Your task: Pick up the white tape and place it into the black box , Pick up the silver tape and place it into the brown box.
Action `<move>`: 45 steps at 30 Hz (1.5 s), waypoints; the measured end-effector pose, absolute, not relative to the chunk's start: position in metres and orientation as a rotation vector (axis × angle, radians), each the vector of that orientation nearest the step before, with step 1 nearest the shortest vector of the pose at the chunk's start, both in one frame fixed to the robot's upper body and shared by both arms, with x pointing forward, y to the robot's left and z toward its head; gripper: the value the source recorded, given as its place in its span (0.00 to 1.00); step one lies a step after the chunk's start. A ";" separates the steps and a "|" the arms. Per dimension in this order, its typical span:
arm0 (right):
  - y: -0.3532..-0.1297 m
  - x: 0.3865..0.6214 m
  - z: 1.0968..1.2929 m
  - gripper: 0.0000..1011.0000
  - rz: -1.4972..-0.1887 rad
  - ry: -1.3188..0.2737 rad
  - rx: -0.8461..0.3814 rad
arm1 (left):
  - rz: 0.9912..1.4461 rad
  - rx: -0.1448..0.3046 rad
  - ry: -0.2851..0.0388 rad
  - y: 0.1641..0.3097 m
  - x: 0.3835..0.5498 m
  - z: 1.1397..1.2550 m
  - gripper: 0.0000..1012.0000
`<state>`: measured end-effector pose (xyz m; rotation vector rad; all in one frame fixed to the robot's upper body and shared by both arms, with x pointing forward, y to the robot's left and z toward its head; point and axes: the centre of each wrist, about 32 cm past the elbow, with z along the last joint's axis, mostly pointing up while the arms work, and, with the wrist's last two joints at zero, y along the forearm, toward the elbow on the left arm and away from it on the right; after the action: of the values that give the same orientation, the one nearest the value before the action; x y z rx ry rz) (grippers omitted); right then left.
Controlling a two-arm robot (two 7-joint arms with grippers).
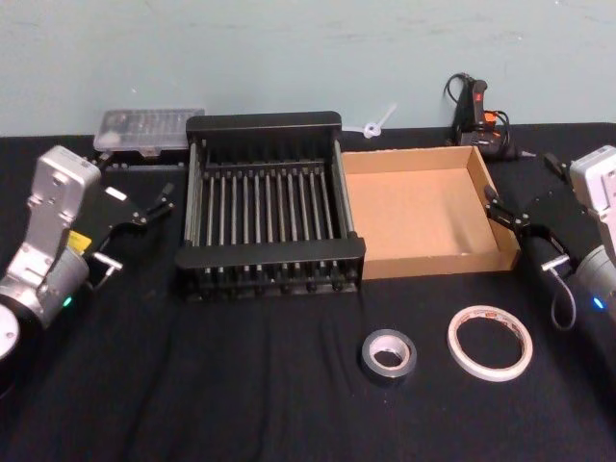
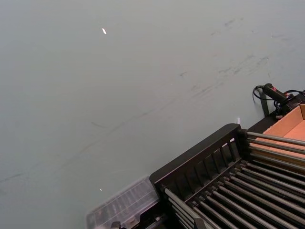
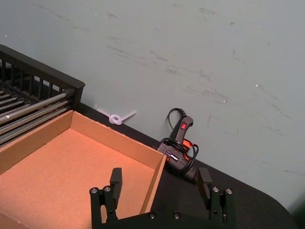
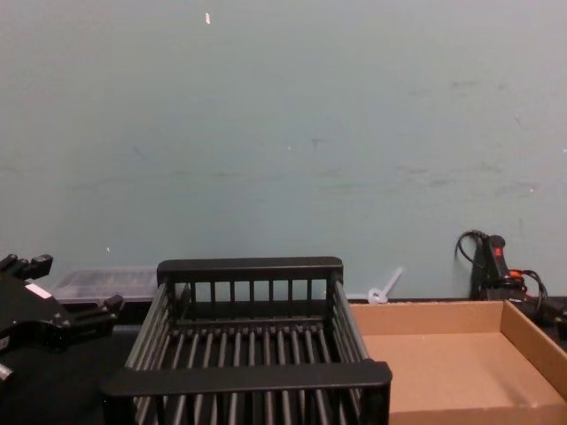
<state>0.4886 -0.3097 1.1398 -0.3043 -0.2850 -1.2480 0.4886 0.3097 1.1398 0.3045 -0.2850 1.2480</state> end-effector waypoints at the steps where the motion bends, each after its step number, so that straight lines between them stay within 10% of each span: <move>1: -0.310 0.489 1.140 0.99 -1.248 -0.285 -0.304 | 1.248 0.305 -0.285 0.310 0.489 1.140 0.99; 45: -0.311 0.487 1.143 0.99 -1.245 -0.286 -0.294 | 1.248 0.305 -0.285 0.310 0.489 1.140 0.99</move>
<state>0.4874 -0.3107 1.1432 -0.2943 -0.2858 -1.2446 0.4886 0.3097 1.1398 0.3046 -0.2850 1.2480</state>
